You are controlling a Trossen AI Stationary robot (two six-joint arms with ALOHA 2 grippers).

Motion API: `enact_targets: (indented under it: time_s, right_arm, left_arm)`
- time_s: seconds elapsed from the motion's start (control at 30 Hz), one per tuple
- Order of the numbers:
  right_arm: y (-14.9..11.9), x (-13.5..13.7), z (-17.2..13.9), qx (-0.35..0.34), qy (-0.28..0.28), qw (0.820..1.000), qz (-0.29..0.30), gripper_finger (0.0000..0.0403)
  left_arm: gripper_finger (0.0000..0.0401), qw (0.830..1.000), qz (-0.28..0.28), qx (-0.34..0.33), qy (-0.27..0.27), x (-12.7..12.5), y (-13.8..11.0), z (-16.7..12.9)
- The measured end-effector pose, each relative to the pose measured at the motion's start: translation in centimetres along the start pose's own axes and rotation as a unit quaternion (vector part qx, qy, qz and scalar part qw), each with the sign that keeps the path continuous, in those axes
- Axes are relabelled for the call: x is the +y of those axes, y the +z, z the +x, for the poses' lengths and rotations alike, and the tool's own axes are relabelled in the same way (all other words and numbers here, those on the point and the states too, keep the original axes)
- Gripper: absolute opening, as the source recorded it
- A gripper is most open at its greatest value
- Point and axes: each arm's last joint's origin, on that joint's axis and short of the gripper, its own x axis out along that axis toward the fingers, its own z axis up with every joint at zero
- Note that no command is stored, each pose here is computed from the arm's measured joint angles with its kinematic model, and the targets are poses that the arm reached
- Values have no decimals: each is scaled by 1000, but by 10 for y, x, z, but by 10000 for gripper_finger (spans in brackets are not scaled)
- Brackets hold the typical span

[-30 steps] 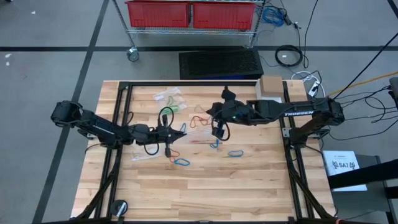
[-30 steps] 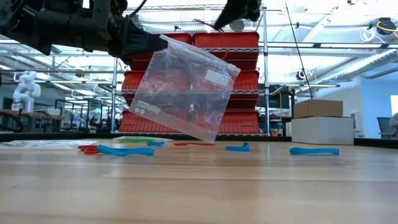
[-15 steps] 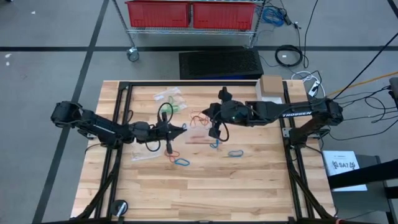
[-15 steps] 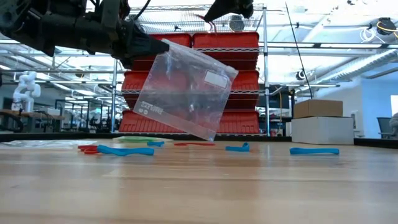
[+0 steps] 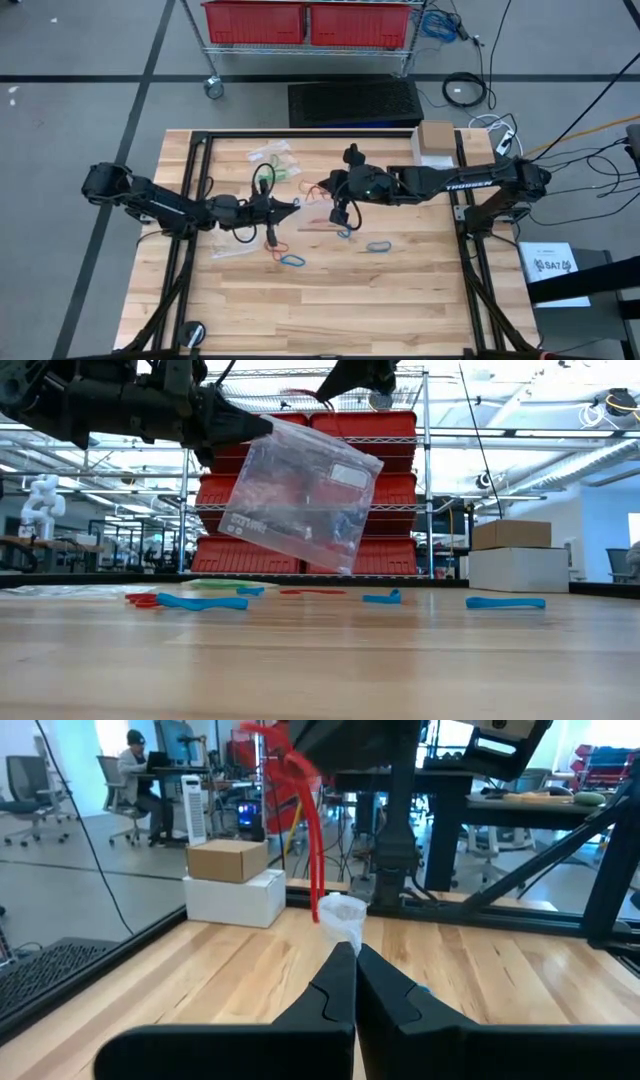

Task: Sort rubber bands
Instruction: Put the red rubber band into the open transparent zip bag

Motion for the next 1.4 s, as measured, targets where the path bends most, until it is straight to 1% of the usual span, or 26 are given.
enact_targets:
  time_s: [0.33, 0.6, 0.97, 1.23, 1.4]
  right_arm:
    - [1, 5, -2, -6, 7, 1000, 0, 0]
    - [1, 15, -2, -10, 29, 1000, 3, 0]
    - [15, 14, -10, -38, 28, 999, -5, 0]
    - [11, 16, -4, -22, 16, 1000, -14, 0]
    - [11, 16, -3, -26, 14, 999, -18, 0]
  left_arm:
    - [0, 1000, 0, -2, 3, 0, 0, 0]
    - [0, 1000, 0, -1, 5, 0, 0, 0]
    - [0, 1000, 1, 0, 6, 0, 0, 0]
    - [0, 1000, 0, 0, 6, 0, 0, 0]
    - [0, 1000, 1, 0, 6, 0, 0, 0]
